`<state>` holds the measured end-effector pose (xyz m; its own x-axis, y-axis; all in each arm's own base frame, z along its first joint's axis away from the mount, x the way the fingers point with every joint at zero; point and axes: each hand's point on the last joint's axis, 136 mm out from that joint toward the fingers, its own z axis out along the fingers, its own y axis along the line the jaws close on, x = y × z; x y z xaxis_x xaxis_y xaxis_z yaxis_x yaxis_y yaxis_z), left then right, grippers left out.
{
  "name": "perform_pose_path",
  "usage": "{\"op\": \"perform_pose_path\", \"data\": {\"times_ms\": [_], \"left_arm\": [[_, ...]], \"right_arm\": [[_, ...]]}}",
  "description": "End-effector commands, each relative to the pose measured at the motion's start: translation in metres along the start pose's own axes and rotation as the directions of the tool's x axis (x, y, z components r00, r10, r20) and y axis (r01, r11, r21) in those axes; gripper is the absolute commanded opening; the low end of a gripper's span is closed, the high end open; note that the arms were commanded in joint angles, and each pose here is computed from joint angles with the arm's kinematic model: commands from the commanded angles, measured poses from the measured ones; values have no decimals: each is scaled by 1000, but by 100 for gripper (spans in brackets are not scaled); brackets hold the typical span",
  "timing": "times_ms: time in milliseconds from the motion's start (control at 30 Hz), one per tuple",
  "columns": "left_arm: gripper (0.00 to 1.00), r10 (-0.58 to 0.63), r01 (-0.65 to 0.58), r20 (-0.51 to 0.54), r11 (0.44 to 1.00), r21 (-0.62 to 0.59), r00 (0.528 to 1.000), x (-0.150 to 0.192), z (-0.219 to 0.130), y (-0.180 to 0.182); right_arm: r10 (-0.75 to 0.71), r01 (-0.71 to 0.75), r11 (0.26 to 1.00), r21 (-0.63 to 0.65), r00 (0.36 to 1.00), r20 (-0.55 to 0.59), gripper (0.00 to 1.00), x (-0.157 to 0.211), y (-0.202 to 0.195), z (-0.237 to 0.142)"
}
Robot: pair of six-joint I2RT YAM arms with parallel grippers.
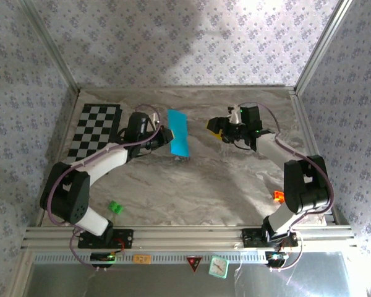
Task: Fold a paper plane with a square sheet of paper (pick it up from the middle)
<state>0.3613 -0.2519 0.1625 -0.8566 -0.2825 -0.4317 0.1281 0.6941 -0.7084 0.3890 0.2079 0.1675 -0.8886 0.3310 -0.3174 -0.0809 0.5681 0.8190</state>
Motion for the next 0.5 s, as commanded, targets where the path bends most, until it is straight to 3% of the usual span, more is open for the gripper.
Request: {"op": "perform_pose_path", "data": {"times_ms": [0, 100, 167, 267, 333, 400, 467], "left_arm": [[11, 159, -193, -126, 923, -332, 979, 2, -30, 41], [11, 248, -326, -214, 785, -527, 945, -9, -48, 60], [11, 308, -404, -263, 656, -638, 914, -19, -60, 67], [11, 383, -484, -323, 472, -737, 865, -34, -67, 65], [11, 408, -517, -363, 378, -768, 838, -39, -65, 63], [11, 417, -539, -392, 331, -775, 820, -37, -56, 62], [11, 422, -557, -412, 319, -766, 808, -30, -41, 59]], "right_arm": [[-43, 38, 984, 173, 999, 30, 61, 2, -26, -14], [-49, 35, 973, 227, 997, 57, 61, -2, -34, -20], [-47, 28, 967, 253, 996, 69, 61, -3, -38, -23], [-38, 9, 957, 291, 995, 93, 61, -4, -45, -27], [-25, -12, 948, 319, 993, 112, 61, -5, -51, -32], [-7, -42, 936, 349, 990, 138, 61, -6, -58, -38], [21, -85, 921, 381, 985, 171, 61, -7, -69, -46]]}}
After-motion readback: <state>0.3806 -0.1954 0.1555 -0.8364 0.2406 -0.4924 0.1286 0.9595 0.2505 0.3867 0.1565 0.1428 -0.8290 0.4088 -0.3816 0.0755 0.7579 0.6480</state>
